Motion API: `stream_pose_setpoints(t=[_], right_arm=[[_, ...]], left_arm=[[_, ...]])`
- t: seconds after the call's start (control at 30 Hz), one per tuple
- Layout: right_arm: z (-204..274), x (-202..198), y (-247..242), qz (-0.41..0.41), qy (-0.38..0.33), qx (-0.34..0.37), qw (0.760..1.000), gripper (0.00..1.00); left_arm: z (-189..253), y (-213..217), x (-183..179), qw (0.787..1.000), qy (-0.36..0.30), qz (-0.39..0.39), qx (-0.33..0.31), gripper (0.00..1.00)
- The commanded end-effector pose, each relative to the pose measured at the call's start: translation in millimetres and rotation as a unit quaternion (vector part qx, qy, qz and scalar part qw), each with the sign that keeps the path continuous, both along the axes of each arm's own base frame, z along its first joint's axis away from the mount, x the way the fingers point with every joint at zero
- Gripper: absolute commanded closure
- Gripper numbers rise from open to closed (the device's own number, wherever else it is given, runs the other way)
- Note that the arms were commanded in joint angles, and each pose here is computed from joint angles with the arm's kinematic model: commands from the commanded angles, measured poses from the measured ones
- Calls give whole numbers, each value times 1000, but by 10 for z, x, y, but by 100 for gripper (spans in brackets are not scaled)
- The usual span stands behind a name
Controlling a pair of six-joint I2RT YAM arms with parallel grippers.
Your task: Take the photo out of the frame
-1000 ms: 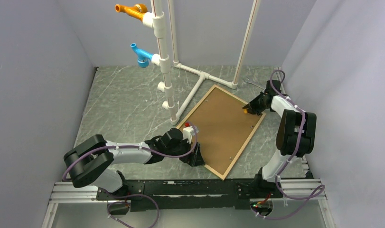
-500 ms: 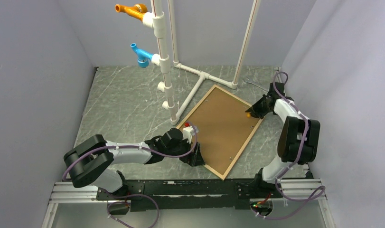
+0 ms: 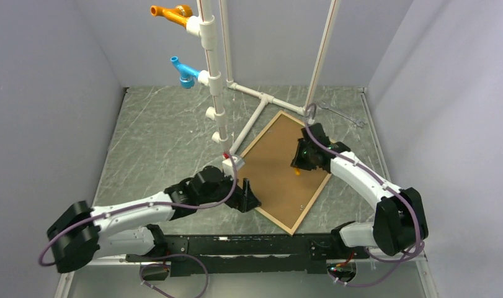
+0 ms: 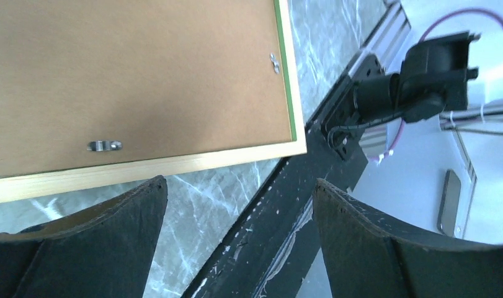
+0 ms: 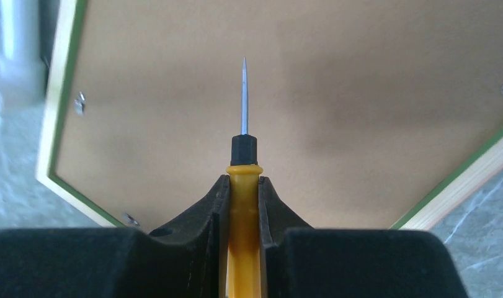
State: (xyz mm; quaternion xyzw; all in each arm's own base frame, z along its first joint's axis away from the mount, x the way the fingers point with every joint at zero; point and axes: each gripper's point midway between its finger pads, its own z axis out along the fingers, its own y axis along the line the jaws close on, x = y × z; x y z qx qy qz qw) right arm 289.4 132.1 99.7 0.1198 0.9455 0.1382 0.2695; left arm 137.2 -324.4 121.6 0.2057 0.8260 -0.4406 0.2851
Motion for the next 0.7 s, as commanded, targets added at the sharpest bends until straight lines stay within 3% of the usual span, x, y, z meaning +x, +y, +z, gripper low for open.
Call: stream_pose_setpoints(t=[0.0,0.17,0.37,0.53,0.67], right_arm=[[108,-33,141,45,-52,-45,997,100],[39,-34,-226,-35,-54,-125,990,100],[65,-158,-943,-216,-55,-227,948,100],[-255,-419,-1685,-357,31,-200,912,100],[-303,-699,-2178,-454,21,-166,875,100]], left_arm=[[-4,355,161,996,-31,82,26,9],[3,667,156,990,-33,139,18,7],[-33,903,126,983,-30,178,14,4],[8,971,145,981,-39,190,16,3],[20,952,148,982,-39,185,17,3]])
